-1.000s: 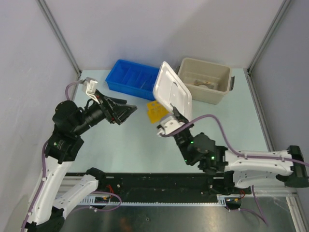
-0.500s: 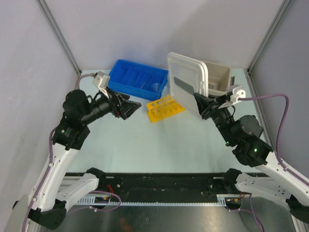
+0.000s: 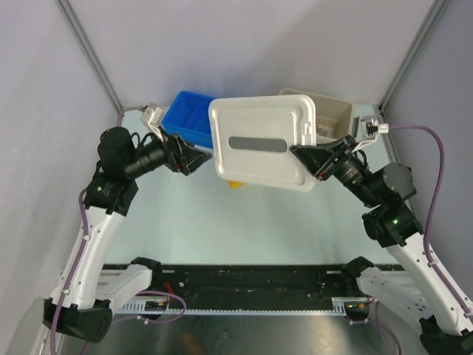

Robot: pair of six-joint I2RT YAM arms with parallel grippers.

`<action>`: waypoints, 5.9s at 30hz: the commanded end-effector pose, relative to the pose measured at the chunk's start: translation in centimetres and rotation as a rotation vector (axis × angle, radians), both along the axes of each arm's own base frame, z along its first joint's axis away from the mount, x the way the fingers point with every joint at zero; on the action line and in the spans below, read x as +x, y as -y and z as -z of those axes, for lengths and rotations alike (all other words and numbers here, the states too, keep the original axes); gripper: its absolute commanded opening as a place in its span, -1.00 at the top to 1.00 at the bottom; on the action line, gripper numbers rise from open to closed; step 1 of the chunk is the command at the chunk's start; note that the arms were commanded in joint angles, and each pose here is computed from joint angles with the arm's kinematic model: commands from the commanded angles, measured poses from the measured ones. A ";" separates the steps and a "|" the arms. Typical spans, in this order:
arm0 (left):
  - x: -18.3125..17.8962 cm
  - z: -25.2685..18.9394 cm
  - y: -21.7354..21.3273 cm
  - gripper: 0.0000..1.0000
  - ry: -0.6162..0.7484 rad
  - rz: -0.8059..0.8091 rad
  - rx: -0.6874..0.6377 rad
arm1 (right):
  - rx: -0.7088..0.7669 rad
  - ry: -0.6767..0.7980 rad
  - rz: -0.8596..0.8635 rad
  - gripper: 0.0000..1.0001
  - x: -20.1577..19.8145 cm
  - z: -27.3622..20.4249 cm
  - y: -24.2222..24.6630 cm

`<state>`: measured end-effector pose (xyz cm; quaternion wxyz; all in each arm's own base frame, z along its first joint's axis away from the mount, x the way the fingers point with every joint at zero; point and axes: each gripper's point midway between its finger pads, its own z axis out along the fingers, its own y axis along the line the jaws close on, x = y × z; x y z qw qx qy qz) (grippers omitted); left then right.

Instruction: Organize the chemistry lab equipment

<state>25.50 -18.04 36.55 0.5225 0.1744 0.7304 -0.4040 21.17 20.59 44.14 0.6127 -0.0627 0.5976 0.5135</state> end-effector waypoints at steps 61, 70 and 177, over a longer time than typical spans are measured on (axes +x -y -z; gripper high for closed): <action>28.1 8.6 20.3 -0.47 -0.218 0.138 -0.105 | 0.464 -0.630 0.202 1.00 33.0 17.9 20.8; 27.3 12.8 23.2 -0.48 -0.259 0.180 -0.065 | 0.450 -0.695 0.233 0.99 33.0 20.1 21.6; 24.3 17.0 26.8 -0.49 -0.395 0.222 -0.081 | -0.241 -0.711 0.510 -0.96 32.2 24.3 28.2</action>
